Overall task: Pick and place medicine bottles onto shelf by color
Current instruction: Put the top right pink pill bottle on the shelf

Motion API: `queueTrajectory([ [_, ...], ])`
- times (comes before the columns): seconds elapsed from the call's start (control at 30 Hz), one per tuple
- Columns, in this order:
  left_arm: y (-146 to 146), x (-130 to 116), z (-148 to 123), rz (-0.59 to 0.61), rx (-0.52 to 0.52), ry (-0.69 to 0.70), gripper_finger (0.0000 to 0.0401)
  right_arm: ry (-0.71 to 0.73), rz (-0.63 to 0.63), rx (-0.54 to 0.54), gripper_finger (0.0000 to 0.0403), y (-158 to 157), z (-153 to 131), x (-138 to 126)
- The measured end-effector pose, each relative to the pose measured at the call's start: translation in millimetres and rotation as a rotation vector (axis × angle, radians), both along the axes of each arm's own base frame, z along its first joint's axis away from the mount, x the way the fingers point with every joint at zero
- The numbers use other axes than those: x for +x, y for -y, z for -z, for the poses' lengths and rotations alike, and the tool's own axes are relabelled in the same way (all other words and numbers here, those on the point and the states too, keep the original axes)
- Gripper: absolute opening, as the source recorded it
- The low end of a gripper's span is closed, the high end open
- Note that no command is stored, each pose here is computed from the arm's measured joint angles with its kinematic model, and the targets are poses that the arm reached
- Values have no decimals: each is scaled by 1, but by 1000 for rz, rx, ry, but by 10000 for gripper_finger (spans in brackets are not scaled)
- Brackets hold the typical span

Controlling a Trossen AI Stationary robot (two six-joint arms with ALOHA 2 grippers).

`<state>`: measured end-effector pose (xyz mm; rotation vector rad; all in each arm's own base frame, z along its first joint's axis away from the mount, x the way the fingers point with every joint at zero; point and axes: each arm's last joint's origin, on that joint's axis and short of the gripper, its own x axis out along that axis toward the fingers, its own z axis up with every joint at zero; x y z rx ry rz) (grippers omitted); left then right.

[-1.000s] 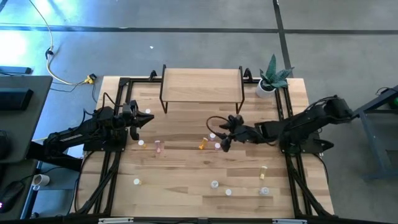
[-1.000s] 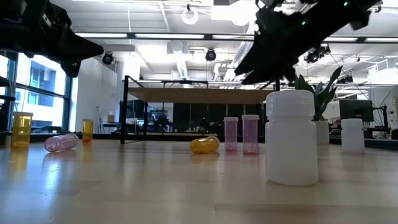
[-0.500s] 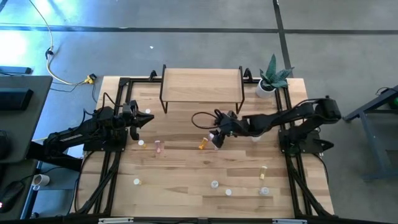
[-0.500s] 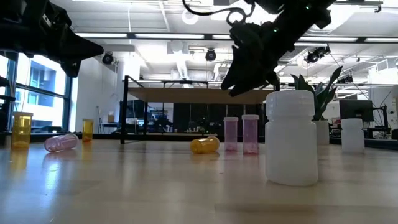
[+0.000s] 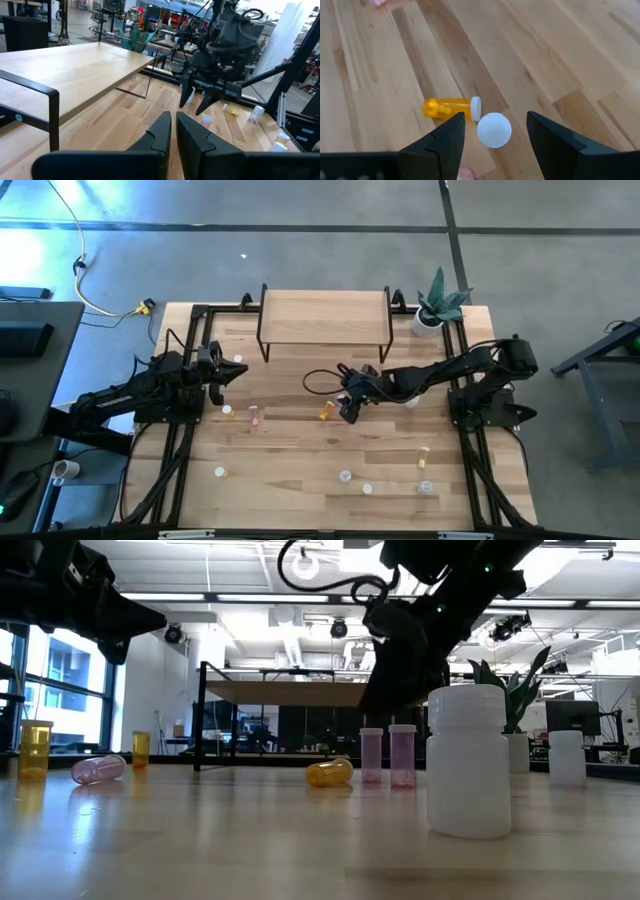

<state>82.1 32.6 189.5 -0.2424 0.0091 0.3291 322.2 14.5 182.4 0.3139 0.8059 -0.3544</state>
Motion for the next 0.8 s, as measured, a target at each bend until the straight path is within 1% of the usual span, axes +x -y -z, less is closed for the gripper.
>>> queueTrajectory([
  [0.2,0,0,1,-1,-4,-9,19,-14,4,30,204,0,5,1],
  [0.5,0,0,1,-3,-5,-12,19,-23,10,31,204,2,6,1],
  [0.8,0,0,2,-4,-7,-16,19,-43,22,44,204,1,21,7],
])
